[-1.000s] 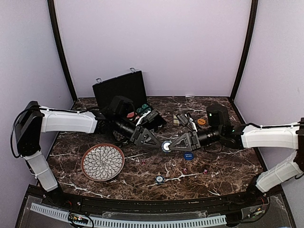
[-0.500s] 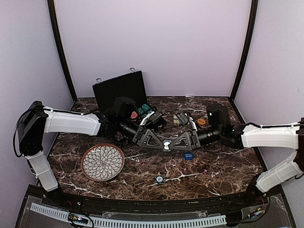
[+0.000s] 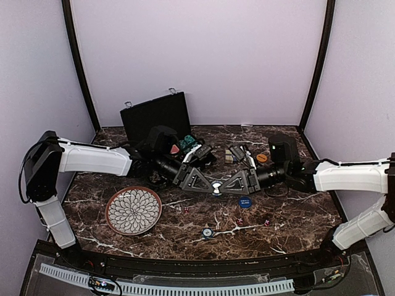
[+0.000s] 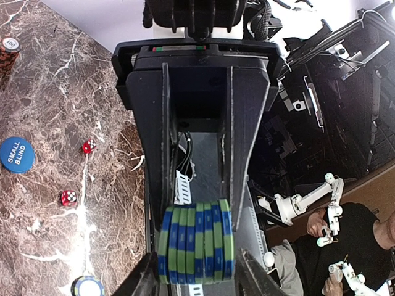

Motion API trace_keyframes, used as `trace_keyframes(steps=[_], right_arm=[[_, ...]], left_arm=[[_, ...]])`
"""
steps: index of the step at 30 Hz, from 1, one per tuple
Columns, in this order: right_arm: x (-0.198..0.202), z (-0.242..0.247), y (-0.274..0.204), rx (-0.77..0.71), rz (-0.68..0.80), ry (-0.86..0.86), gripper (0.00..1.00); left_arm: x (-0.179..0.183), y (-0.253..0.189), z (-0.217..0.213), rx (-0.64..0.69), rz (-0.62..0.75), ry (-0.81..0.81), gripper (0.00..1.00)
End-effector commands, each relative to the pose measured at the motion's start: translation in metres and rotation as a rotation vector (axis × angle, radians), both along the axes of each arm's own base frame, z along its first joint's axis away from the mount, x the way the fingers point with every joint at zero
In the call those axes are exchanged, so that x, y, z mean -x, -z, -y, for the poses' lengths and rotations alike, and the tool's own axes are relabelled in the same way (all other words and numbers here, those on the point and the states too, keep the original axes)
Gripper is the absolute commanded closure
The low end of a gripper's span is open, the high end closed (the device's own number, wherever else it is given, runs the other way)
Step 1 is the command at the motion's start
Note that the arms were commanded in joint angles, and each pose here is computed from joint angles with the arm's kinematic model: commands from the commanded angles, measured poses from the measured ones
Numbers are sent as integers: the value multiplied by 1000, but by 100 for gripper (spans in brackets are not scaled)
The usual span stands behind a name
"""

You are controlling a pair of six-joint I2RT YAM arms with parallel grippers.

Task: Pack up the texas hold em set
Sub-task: Pass from the right arm to the left, then place the pile of poker chips in the slot.

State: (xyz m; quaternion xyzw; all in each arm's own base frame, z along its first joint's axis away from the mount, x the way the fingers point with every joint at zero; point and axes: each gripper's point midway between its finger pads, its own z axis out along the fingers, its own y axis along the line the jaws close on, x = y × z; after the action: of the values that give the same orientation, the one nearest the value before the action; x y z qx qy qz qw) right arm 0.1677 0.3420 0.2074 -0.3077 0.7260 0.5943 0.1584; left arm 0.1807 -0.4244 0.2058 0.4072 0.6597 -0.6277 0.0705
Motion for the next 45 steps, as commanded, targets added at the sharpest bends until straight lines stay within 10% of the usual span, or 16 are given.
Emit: trace_keyframes(steps=[1,11,16,28,45], right_arm=[[-2,-7,-19,-56,62,-29,100],[-1,-7,-17,-50,60,-32,100],[-5,-7,-11,-28,56,-13,98],[-40,11,2,107,72,149,20],[-57,29,13,149,67,227,18]], left_arm=[[-2,-15,5,46,33,9,56],[-3,-13,5,45,33,6,64],[-4,-13,5,44,39,2,89],[-58,-18,-14,-1,127,-178,100],[-225,6,-47,-405,520,-491,100]])
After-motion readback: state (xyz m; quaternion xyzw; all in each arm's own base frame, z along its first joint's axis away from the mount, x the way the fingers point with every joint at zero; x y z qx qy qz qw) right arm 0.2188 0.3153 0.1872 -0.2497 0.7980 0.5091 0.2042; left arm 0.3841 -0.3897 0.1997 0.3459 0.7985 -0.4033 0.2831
